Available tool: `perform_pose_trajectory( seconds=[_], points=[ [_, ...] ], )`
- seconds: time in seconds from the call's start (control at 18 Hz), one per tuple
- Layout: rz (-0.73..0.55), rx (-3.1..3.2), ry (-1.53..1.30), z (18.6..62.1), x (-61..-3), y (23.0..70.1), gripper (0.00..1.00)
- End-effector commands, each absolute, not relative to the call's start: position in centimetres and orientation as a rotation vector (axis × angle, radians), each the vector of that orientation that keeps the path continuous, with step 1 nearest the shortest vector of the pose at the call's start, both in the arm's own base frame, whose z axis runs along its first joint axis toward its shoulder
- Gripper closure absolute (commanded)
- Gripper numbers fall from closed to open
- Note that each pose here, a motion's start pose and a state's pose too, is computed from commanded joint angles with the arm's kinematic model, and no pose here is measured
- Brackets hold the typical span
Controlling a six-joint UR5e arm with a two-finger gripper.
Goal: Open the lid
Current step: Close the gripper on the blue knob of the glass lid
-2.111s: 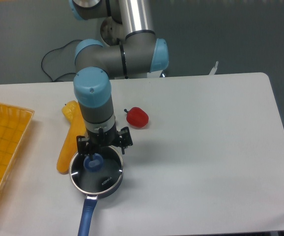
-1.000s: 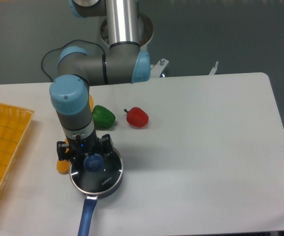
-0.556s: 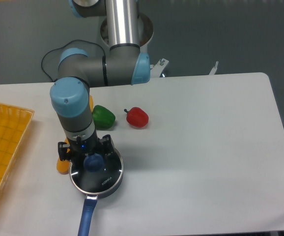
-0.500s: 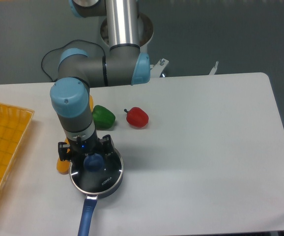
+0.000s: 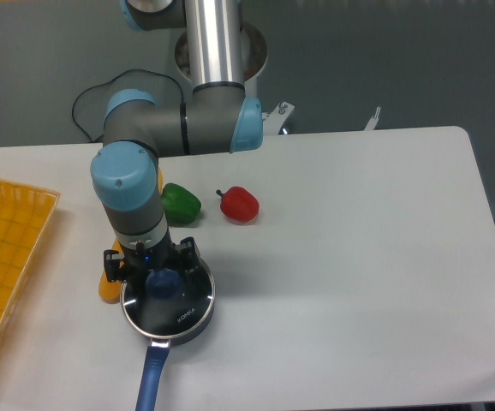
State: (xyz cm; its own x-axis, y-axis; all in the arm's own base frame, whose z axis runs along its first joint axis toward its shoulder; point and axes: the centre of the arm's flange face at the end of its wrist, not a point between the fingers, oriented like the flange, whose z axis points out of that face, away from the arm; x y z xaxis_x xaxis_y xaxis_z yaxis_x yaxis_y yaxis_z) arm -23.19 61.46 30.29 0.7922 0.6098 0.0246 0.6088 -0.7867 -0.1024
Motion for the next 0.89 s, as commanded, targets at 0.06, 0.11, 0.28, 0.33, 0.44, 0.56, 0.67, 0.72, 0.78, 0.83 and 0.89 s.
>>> perform_pose_trajectory(
  seconds=[0.06,0.11,0.28,0.33,0.44,0.56,0.67,0.72,0.78,0.83,0.89],
  points=[
    [0.014,-2.875,-0.981,30.25,-23.22,61.50,0.00],
    [0.014,-2.871,-0.979,30.46,-23.27,61.60,0.00],
    [0.014,-2.871,-0.979,30.41,-23.33,61.70,0.00],
    [0.014,-2.871,-0.979,30.41,-23.33,61.70,0.00],
    [0.010,-2.867,-0.984,30.48,-23.51,61.68,0.00],
    [0.008,-2.861,-1.005,30.30,-23.55,61.73,0.00],
    [0.010,-2.858,-1.016,30.19,-23.61,61.80,0.00],
    [0.014,-2.857,-1.019,30.19,-23.63,61.78,0.00],
    [0.015,-2.860,-1.025,29.98,-23.66,61.80,0.00],
    [0.016,-2.862,-1.025,29.88,-23.69,61.81,0.00],
    [0.016,-2.863,-1.026,29.86,-23.68,61.80,0.00]
  ],
)
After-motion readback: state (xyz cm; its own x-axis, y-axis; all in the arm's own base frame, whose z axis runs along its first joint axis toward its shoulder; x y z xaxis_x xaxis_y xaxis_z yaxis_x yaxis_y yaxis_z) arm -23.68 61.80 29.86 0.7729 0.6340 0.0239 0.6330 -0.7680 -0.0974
